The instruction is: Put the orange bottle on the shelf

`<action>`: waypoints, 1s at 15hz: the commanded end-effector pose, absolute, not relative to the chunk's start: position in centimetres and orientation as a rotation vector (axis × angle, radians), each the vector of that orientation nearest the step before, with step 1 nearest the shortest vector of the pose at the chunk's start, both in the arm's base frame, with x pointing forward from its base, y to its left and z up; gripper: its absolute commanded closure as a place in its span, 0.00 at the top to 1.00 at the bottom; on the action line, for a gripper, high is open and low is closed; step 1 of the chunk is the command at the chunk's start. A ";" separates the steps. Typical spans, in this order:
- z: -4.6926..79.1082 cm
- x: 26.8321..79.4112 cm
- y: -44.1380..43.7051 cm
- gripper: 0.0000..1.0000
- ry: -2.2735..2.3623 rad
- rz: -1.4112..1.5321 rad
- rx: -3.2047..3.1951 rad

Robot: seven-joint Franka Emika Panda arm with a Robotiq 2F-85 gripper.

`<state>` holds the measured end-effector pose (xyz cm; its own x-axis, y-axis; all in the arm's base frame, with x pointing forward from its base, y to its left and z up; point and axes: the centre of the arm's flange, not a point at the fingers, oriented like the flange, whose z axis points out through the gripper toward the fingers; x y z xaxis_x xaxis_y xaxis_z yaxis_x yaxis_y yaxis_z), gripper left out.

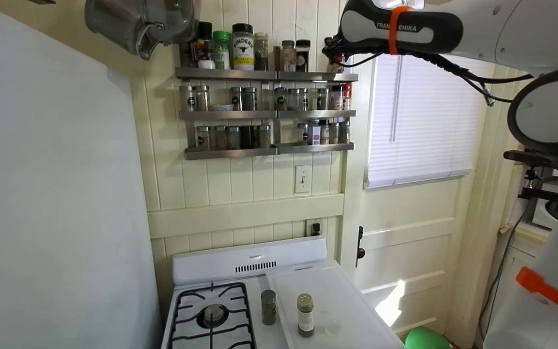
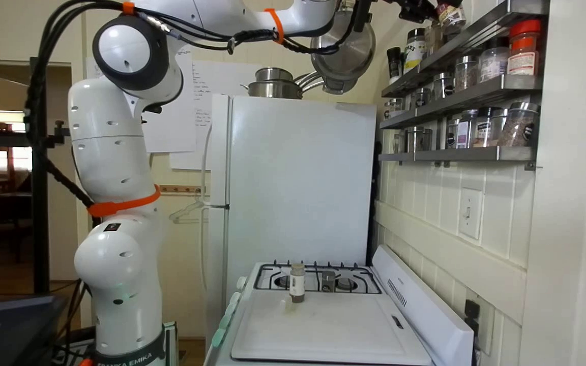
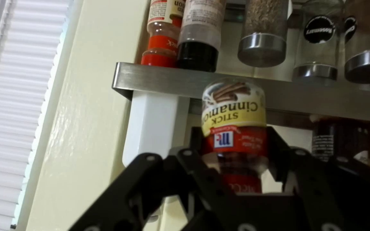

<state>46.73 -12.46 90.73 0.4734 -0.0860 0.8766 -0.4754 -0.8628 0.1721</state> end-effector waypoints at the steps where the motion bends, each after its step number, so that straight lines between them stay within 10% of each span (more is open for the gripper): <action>1: 92.5 47.6 -13.4 0.24 -0.482 1.314 2.376; 15: 92.9 49.9 -14.7 0.24 -0.491 1.258 2.377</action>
<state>48.35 -14.23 91.80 0.5207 -0.1230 0.8448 -0.4961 -0.8489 0.1822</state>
